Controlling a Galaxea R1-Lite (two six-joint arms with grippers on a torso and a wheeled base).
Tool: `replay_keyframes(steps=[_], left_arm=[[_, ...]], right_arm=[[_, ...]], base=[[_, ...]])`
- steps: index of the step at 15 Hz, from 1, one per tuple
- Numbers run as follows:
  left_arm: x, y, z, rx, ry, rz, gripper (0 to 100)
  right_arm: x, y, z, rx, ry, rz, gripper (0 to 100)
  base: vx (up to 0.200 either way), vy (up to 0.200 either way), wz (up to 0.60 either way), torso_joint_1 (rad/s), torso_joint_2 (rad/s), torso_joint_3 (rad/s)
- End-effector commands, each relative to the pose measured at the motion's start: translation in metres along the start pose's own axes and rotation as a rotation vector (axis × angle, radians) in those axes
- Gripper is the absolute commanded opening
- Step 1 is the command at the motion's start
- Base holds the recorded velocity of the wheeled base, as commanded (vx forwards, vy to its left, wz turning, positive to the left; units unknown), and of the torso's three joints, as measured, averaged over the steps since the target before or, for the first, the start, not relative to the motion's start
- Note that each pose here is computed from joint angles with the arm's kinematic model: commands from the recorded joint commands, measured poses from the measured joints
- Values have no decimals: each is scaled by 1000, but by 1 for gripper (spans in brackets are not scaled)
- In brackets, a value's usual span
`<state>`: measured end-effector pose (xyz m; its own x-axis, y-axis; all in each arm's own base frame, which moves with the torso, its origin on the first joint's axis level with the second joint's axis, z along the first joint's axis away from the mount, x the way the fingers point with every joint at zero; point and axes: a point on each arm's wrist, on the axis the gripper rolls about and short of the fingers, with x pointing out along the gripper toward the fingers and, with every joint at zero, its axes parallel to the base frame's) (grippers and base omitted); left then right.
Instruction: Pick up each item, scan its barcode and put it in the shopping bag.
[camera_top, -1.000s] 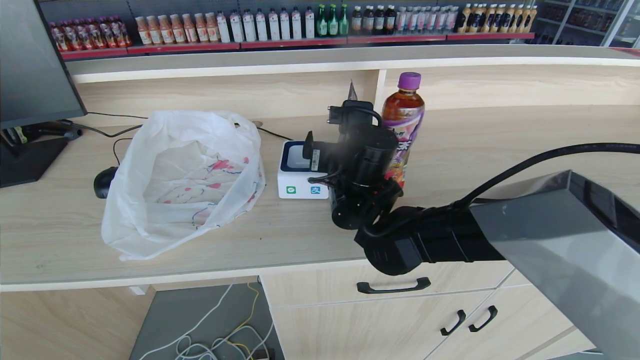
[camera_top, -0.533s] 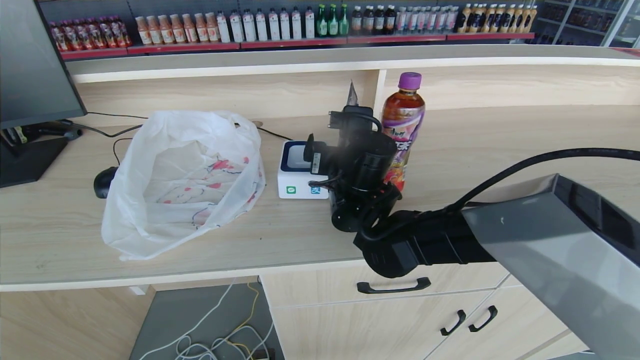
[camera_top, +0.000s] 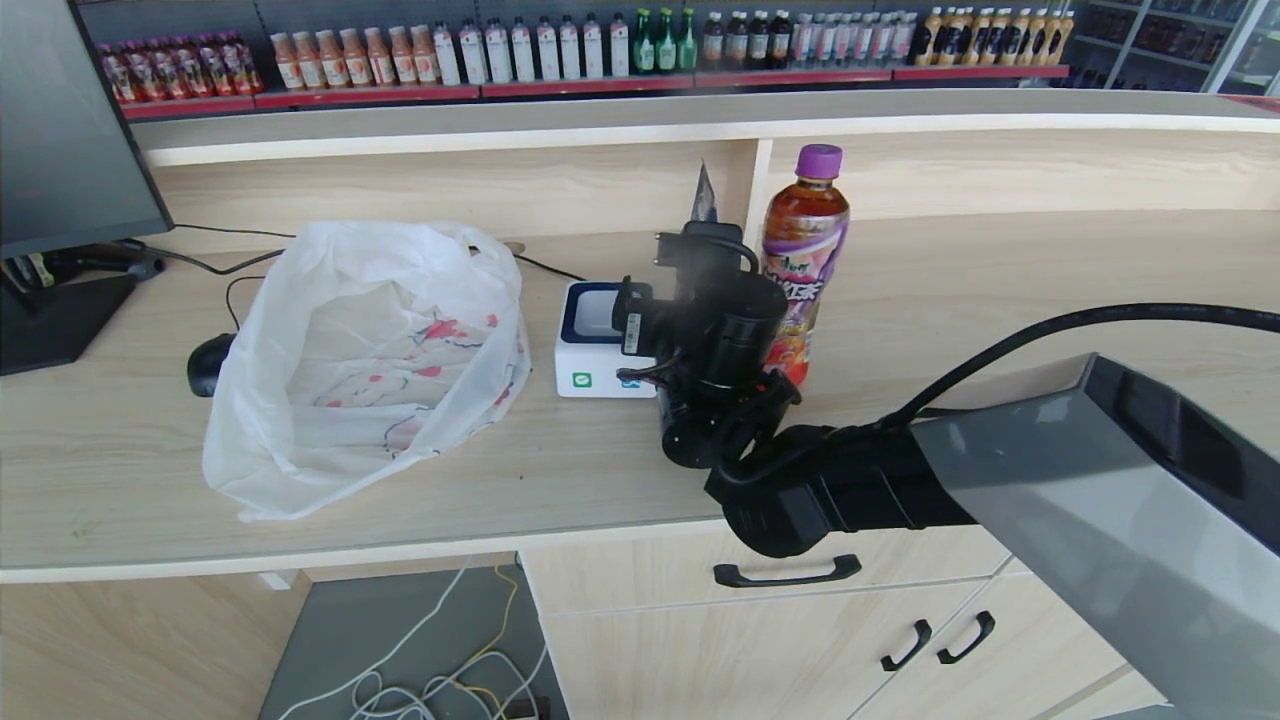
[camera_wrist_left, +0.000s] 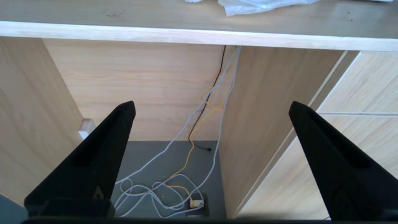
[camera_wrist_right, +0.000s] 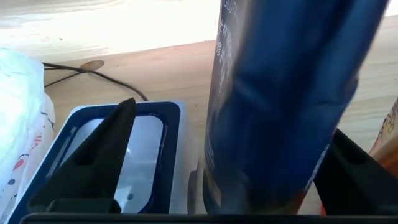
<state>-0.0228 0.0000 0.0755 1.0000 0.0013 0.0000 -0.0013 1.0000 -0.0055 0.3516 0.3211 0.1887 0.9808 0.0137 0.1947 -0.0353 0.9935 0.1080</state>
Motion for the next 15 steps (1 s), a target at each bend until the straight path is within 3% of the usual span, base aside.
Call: replay_keyframes(steps=[1,15], left_arm=[[0,0,0,-1,0,0,100],[0,0,0,-1,0,0,100]], right_arm=[[1,1,-1,1,-1,0,0],[0,-1,3,24,-39,5,0]], base=[[0,0,0,0,0,0],[0,0,0,0,0,0]])
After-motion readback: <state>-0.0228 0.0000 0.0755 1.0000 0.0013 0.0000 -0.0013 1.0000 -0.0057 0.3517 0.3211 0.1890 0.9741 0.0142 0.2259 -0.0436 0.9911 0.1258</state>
